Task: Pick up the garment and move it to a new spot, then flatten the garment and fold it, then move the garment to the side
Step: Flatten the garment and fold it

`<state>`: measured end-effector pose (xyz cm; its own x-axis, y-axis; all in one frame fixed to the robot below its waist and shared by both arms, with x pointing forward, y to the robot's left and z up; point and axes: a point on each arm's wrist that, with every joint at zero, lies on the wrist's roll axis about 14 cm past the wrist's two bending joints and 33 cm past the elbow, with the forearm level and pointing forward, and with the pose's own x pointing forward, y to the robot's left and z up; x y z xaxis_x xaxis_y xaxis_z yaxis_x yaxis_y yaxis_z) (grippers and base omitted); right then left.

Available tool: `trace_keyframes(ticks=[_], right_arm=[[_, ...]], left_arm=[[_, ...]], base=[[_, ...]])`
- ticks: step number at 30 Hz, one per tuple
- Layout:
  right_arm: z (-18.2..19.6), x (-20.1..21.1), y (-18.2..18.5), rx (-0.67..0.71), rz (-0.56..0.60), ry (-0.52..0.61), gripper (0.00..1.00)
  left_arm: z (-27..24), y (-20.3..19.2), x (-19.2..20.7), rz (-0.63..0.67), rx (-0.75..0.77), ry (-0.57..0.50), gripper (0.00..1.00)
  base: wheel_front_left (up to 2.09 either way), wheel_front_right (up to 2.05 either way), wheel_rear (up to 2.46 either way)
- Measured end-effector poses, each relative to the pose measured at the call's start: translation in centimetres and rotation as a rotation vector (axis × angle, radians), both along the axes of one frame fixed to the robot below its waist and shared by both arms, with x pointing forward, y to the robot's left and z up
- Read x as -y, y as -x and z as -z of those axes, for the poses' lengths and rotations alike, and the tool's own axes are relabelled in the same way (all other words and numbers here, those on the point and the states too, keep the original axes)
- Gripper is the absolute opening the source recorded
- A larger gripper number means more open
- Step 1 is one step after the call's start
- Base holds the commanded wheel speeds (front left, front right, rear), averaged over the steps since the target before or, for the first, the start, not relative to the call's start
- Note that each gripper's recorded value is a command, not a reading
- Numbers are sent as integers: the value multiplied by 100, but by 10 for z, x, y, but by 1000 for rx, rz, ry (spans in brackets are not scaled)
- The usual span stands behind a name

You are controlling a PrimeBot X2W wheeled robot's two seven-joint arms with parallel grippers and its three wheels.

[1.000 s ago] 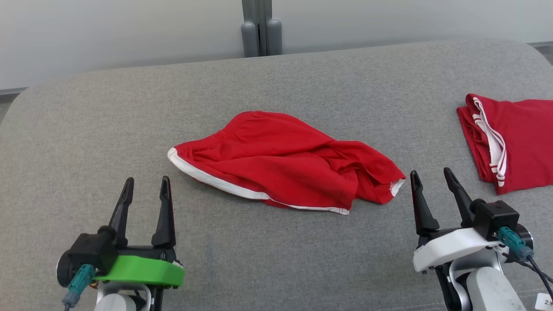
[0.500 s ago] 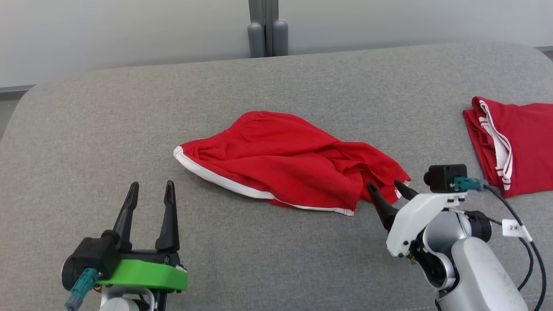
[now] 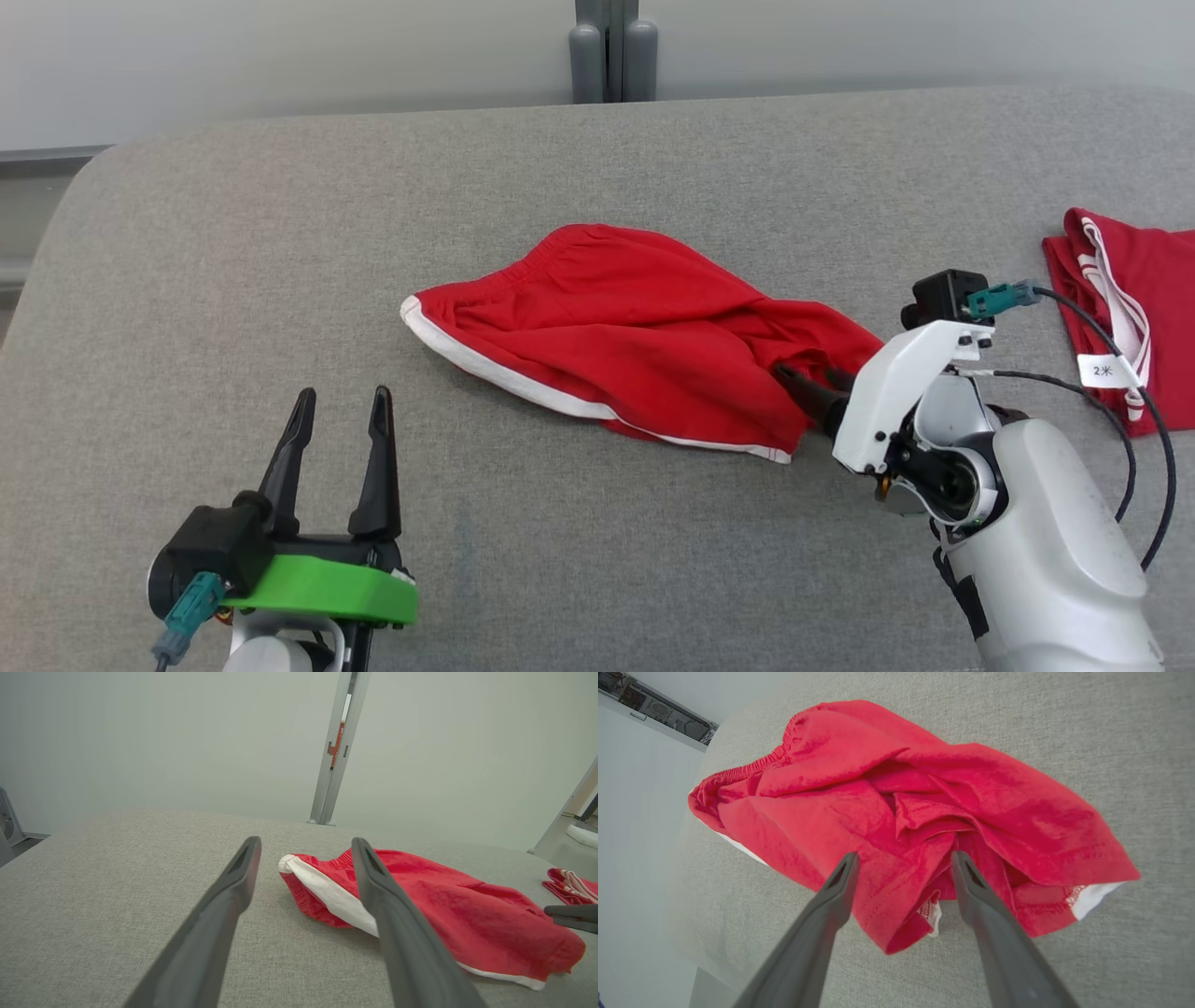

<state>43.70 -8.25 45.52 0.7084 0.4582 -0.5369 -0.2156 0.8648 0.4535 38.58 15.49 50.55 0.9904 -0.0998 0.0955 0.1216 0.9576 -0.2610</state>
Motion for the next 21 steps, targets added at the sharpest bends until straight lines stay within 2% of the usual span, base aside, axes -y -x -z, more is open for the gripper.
trace_keyframes(ticks=[5, 11, 12, 13, 21], right_arm=[[25, -11, 8, -107, -42, 1, 100], [35, -25, 4, -129, -71, -3, 100], [34, -25, 0, -113, -67, -3, 44], [32, -25, -4, -97, -61, 1, 0], [20, 3, -32, 33, 9, 152, 0]], left_arm=[[2, -2, 1, 4, -6, 1, 100], [1, -6, -1, -2, -5, 8, 100], [2, -6, -1, -3, -6, 9, 100], [2, -6, -1, -4, -7, 11, 100], [3, -7, -4, -13, -11, 13, 100]], base=[[0, 0, 0], [0, 0, 0], [0, 0, 0], [0, 0, 0], [0, 0, 0]])
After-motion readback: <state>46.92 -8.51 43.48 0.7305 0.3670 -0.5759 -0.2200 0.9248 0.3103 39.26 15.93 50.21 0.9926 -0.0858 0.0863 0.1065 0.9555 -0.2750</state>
